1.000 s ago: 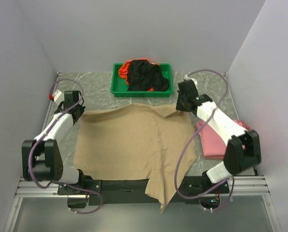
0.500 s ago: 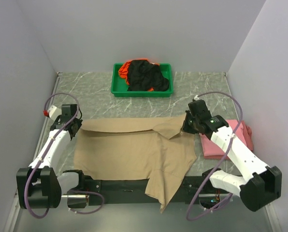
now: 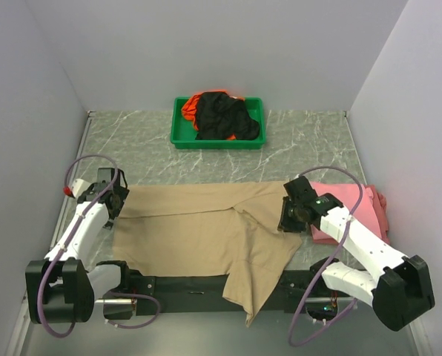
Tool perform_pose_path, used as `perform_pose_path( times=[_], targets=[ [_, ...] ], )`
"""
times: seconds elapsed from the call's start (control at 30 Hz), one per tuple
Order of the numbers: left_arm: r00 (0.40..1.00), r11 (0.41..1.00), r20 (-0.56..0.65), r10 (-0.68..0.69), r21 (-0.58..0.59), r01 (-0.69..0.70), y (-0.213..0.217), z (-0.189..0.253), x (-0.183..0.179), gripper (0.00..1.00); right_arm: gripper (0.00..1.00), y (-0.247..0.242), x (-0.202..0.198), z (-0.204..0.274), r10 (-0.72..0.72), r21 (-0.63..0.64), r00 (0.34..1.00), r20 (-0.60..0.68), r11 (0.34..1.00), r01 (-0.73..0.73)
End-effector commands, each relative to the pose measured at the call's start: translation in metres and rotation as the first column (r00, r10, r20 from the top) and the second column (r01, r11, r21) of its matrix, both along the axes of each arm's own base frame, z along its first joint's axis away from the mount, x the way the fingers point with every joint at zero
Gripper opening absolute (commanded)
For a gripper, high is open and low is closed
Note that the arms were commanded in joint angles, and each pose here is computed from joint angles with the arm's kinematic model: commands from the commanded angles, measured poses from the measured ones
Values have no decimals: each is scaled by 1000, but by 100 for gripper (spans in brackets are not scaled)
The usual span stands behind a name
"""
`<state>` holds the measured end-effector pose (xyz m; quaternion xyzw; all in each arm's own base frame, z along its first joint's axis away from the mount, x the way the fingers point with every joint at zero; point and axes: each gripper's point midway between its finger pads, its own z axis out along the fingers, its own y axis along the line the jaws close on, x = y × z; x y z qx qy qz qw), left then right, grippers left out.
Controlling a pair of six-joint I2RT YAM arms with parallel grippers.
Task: Fold and stack the t-shirts
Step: Fold the tshirt
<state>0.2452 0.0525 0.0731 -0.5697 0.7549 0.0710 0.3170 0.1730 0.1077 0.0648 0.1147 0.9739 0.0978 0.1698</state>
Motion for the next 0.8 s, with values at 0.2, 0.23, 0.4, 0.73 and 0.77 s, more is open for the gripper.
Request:
perform_pose_path(
  times=[0.2, 0.23, 0.4, 0.73, 0.77],
  targets=[
    [985, 1000, 168, -24, -12, 26, -4, 56, 14, 99, 72, -5, 34, 47, -21, -59, 987, 158, 998, 30],
    [981, 998, 188, -51, -22, 57, -9, 58, 18, 99, 73, 1, 43, 53, -17, -35, 982, 188, 999, 24],
    [946, 965, 237, -220, -87, 247, -38, 46, 37, 99, 73, 31, 82, 57, 30, 30, 973, 231, 999, -38],
    [948, 944, 101, -303, -105, 313, -42, -10, 60, 99, 72, 13, 141, -14, 1, -69, 999, 48, 998, 2],
    [950, 946, 95, -298, -99, 307, -40, -13, 62, 99, 72, 13, 146, -15, 5, -70, 999, 43, 998, -2]
  ],
)
